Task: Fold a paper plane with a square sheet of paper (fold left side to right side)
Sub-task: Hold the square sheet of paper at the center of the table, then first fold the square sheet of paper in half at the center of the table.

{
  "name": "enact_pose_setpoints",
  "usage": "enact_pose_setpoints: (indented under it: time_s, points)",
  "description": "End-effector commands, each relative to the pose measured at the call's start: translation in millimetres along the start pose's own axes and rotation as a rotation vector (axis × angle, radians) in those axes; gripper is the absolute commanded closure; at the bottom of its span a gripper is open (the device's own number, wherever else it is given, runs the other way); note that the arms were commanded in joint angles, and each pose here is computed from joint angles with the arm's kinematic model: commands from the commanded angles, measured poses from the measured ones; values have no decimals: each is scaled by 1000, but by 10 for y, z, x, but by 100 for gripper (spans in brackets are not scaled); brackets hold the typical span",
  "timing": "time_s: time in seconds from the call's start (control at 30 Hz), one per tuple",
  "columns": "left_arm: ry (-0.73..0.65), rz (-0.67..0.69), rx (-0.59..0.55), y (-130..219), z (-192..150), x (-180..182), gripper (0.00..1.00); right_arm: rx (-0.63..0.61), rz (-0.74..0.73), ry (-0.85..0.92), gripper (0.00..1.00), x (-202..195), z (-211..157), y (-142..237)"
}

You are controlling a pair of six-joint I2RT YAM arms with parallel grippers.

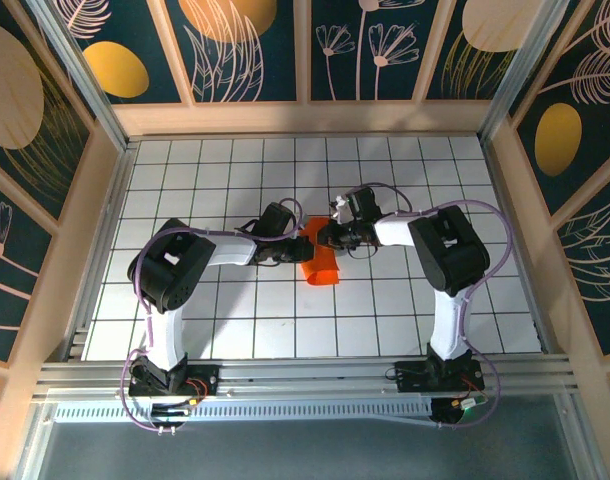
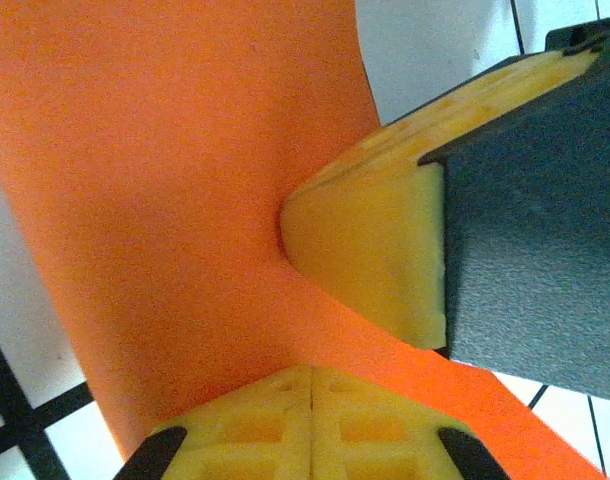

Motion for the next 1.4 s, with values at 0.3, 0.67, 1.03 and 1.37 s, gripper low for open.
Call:
enact_pose_setpoints:
  time_s: [0.3,0.67,1.03,1.37]
  points:
    - [34,32,88,58,-459,68,92,7,-142,-74,100,-398,-59,-25]
    - [101,24,116,202,-912,20,93,14,-163,-84,100,-458,-92,-37]
    - [139,-10,-57,545,-438,-166,92,-5,-152,-107,100,-462,-106,7]
    - [71,-107,-117,542,18,-345,93,-6,-130,-107,100,-435,-142,19]
Point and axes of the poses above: each hand's point on the last joint's axis, 136 mm out from that joint toward the fingers, its own y axis back along the fingers, its own x axis along the line the jaws close on, z = x × y, the point moved 4 cm from there along y, back along the fingers, and after that the axes turned 9 degrees about -y, right-handed, at the moved point
